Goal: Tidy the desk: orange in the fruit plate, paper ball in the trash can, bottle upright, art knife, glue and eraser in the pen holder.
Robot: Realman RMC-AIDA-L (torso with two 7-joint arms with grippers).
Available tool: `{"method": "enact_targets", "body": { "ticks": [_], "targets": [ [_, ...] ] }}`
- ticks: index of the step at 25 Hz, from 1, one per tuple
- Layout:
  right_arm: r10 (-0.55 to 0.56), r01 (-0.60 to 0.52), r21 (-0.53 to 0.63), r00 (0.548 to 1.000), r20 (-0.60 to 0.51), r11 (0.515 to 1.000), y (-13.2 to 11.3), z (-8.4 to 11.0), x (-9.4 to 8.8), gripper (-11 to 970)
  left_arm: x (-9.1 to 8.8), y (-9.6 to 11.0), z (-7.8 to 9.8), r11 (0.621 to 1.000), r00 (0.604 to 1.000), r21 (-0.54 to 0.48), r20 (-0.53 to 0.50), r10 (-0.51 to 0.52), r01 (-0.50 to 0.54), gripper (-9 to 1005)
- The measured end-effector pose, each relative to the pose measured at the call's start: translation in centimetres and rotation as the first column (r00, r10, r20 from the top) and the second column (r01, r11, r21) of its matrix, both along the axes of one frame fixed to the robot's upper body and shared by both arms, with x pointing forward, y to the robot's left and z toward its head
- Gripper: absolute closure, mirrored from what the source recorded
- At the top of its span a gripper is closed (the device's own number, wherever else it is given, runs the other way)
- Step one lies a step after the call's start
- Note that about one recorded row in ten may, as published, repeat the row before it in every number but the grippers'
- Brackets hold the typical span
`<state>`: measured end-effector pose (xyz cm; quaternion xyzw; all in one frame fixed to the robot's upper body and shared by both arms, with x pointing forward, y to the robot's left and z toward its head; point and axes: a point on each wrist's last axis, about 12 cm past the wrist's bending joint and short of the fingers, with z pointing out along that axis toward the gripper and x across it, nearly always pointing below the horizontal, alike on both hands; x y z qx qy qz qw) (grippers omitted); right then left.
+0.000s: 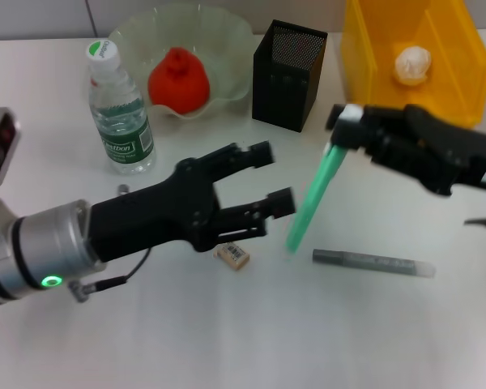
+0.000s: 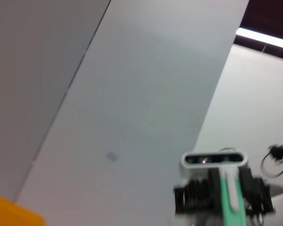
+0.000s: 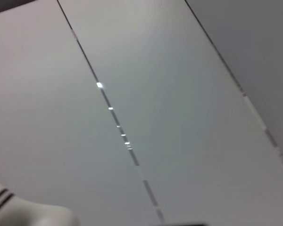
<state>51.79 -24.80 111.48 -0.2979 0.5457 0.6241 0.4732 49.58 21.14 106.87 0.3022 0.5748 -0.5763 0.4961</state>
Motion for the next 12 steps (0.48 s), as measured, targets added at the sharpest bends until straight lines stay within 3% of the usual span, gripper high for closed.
{"method": "enact_targets", "body": {
  "ticks": [6,12],
  "targets": [
    [-0.186,0.189,-0.031,0.979,0.078,0.981,-2.4,1.5,2.6,753,0.4,1.6,-1.5,0.984,0.989,0.103,0.044,0.14,-0.144,137],
    [-0.354,0.359,-0.039,0.93,0.101,0.932,-2.7,2.7,6.0,740,1.2,2.0,-2.4,0.945,0.955,0.145,0.089,0.284,-0.295,137]
  ]
}}
